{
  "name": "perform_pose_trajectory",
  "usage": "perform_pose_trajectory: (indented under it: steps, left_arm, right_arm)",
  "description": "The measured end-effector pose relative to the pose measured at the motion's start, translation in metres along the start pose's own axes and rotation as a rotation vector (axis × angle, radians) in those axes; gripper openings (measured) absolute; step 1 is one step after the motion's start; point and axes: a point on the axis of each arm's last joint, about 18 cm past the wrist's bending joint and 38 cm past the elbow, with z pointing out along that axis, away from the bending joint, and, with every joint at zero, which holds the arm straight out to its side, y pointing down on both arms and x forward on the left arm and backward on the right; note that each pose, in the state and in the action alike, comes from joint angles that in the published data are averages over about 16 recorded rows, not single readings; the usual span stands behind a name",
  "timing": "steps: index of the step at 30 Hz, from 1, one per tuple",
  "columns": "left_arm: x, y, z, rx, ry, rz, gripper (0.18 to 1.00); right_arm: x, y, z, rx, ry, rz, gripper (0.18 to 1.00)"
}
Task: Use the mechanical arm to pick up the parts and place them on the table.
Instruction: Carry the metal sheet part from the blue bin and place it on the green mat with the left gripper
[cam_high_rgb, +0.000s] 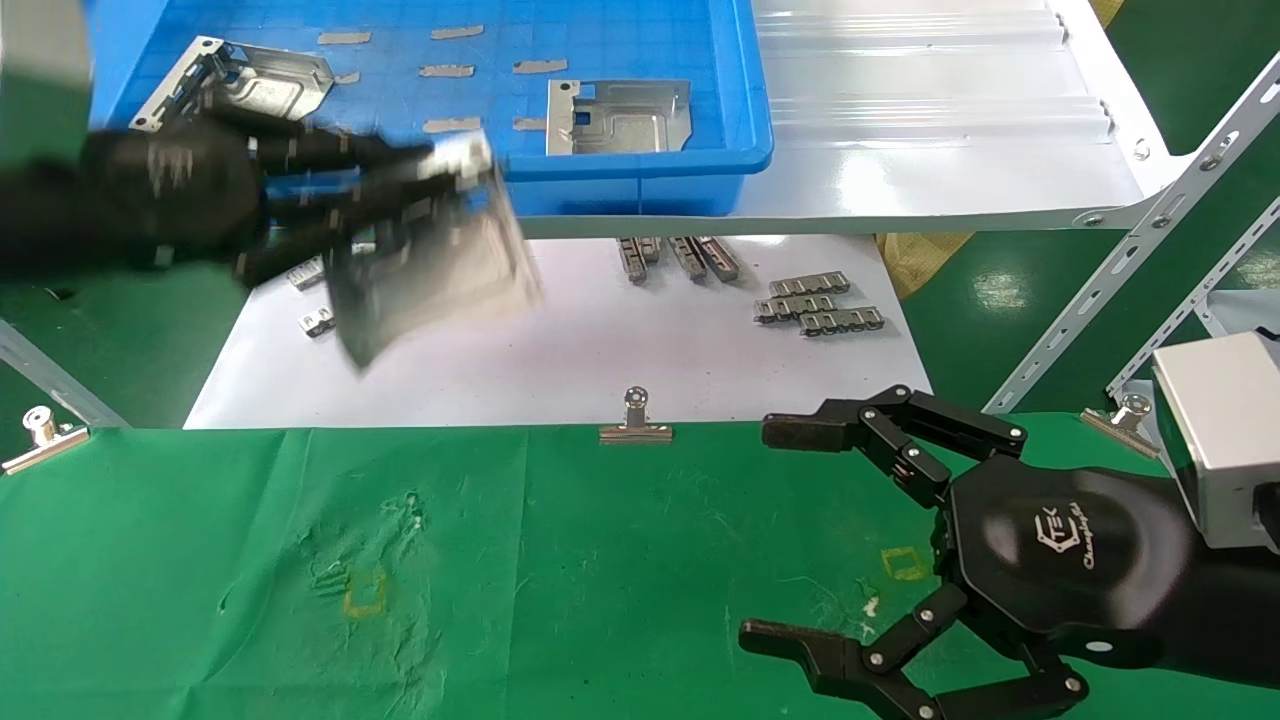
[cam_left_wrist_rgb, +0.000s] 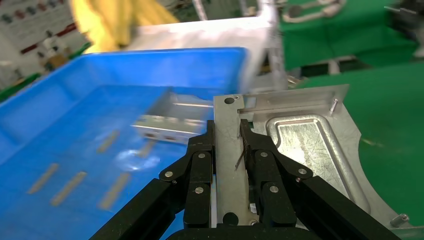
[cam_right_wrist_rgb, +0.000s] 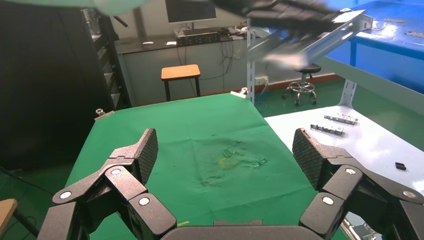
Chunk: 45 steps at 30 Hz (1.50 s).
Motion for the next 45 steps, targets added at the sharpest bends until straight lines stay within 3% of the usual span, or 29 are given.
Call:
perform_pose_trajectory:
  steps: [10,21,33,45]
  left_arm:
    - [0.060,0.059,-0.008,-0.139,0.149,0.091,0.272]
    - [0.091,0.134,-0.008,-0.329,0.281,0.193,0.272]
    - [0.093,0.163,-0.020,-0.425,0.290,0.176,0.271]
    - [0.089,0.173,-0.021,-0.466,0.296,0.239,0.292]
  right_arm:
    - [0.000,0.000,0.000,0.000,0.000,0.000,1.001]
    - [0.000,0.000,0.000,0.000,0.000,0.000,1.001]
    - [0.000,0.000,0.000,0.000,0.000,0.000,1.001]
    - [0.000,0.000,0.000,0.000,0.000,0.000,1.001]
